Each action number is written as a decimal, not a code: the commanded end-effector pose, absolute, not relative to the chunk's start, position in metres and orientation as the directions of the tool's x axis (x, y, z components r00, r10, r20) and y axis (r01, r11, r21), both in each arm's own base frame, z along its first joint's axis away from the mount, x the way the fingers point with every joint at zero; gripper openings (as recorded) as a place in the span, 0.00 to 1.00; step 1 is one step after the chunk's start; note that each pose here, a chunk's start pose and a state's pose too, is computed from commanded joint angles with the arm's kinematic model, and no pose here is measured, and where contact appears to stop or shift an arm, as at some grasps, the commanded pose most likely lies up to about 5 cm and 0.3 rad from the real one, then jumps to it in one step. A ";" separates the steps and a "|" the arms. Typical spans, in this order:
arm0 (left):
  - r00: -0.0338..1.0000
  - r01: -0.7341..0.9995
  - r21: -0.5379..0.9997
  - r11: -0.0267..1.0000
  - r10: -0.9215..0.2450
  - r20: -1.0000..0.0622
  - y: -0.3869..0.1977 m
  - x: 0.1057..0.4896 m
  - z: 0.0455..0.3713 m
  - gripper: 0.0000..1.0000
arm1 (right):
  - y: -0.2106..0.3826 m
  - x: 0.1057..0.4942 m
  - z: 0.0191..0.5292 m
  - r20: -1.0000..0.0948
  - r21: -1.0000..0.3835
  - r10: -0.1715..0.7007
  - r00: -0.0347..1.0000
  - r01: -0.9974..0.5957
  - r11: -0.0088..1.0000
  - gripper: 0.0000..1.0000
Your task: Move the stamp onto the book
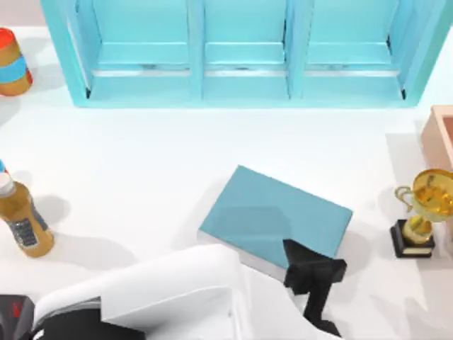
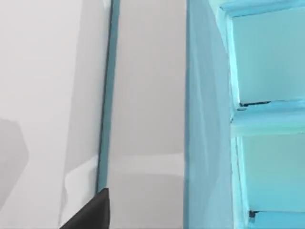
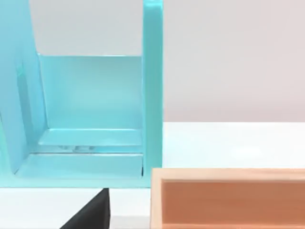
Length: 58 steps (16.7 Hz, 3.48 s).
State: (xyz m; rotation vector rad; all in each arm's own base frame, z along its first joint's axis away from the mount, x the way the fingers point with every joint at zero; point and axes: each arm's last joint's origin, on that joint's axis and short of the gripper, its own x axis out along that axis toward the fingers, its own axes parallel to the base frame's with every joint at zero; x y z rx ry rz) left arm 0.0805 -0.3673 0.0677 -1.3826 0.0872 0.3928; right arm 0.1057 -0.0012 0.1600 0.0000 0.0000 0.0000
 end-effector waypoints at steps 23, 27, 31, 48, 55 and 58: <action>0.853 -0.415 -0.909 -0.027 0.336 -0.400 -0.350 0.070 0.148 1.00 | -0.001 0.106 0.160 0.000 0.000 0.000 1.000 0.000 1.000 1.00; 0.729 -0.599 -0.800 -0.031 0.391 -0.561 -0.312 0.122 0.185 1.00 | -0.001 0.106 0.160 0.000 0.000 0.000 1.000 0.000 1.000 1.00; 0.610 -0.765 -0.643 0.027 0.350 -0.711 -0.247 0.167 0.218 1.00 | -0.001 0.106 0.160 0.000 0.000 0.000 1.000 0.000 1.000 1.00; 0.945 -0.150 -0.337 0.930 0.035 -0.326 -0.011 0.119 0.188 1.00 | -0.001 0.106 0.160 0.000 0.000 0.000 1.000 0.000 1.000 1.00; 1.000 -0.003 -0.017 1.000 0.003 -0.017 -0.001 0.106 0.161 1.00 | -0.001 0.106 0.160 0.000 0.000 0.000 1.000 0.000 1.000 1.00; 1.000 0.000 0.000 1.000 0.000 0.000 -0.001 0.106 0.160 1.00 | -0.001 0.106 0.160 0.000 0.000 0.000 1.000 0.000 1.000 1.00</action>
